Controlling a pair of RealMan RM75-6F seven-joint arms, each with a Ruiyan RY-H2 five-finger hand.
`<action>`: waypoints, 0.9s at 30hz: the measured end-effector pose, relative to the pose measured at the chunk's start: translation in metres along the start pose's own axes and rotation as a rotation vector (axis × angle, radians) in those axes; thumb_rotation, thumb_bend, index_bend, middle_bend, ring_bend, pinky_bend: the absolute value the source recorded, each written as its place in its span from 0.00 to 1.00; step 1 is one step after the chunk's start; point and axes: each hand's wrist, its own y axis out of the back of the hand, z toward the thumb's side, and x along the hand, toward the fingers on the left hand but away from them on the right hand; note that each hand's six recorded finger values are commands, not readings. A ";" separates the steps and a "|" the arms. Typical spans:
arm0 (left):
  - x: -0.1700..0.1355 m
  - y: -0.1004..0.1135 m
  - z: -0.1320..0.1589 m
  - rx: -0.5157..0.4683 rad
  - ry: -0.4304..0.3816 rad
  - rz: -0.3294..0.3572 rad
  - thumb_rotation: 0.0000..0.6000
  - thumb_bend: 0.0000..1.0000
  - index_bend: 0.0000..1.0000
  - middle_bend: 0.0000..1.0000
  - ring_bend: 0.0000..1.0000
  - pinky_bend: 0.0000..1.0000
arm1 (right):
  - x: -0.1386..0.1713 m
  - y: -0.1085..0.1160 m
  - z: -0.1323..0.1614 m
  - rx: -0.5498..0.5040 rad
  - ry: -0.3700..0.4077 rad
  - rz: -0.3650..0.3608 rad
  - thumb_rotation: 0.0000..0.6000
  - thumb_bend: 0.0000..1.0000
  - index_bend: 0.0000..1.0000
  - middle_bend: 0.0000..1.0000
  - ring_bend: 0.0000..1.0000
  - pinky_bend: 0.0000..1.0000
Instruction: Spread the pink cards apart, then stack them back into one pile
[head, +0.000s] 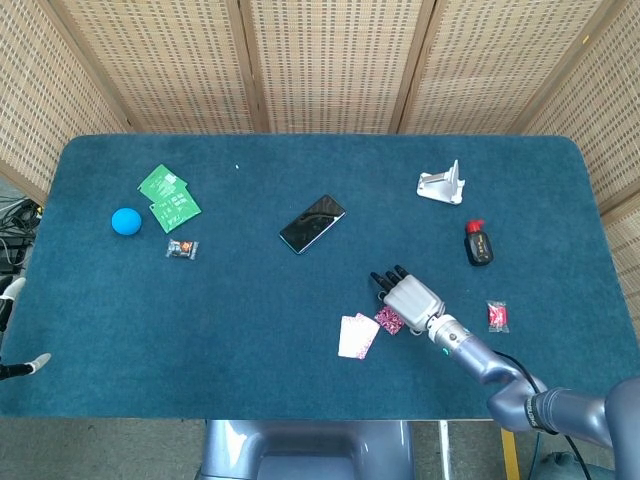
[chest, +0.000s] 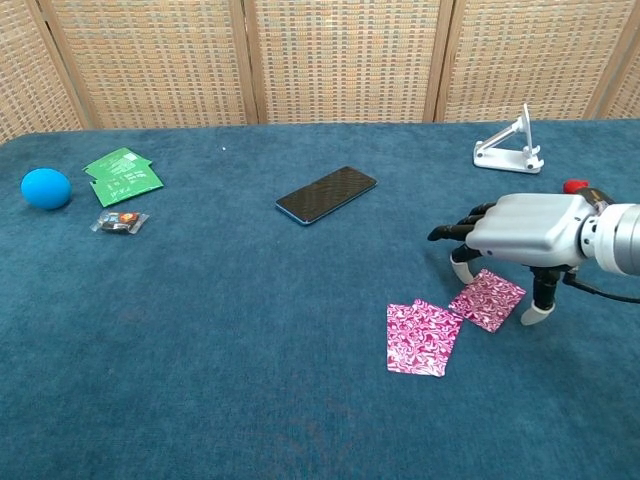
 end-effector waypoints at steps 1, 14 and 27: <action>0.000 0.000 0.000 0.000 0.000 0.000 1.00 0.00 0.00 0.00 0.00 0.00 | -0.001 0.001 0.000 0.001 -0.003 -0.008 1.00 0.07 0.29 0.00 0.16 0.16; 0.000 0.000 0.000 0.000 0.000 -0.001 1.00 0.00 0.00 0.00 0.00 0.00 | -0.003 0.001 0.004 0.002 0.008 -0.008 1.00 0.07 0.30 0.00 0.16 0.16; 0.000 0.000 0.000 -0.001 0.001 -0.002 1.00 0.00 0.00 0.00 0.00 0.00 | -0.005 -0.002 0.006 -0.016 0.015 -0.018 1.00 0.16 0.55 0.03 0.17 0.16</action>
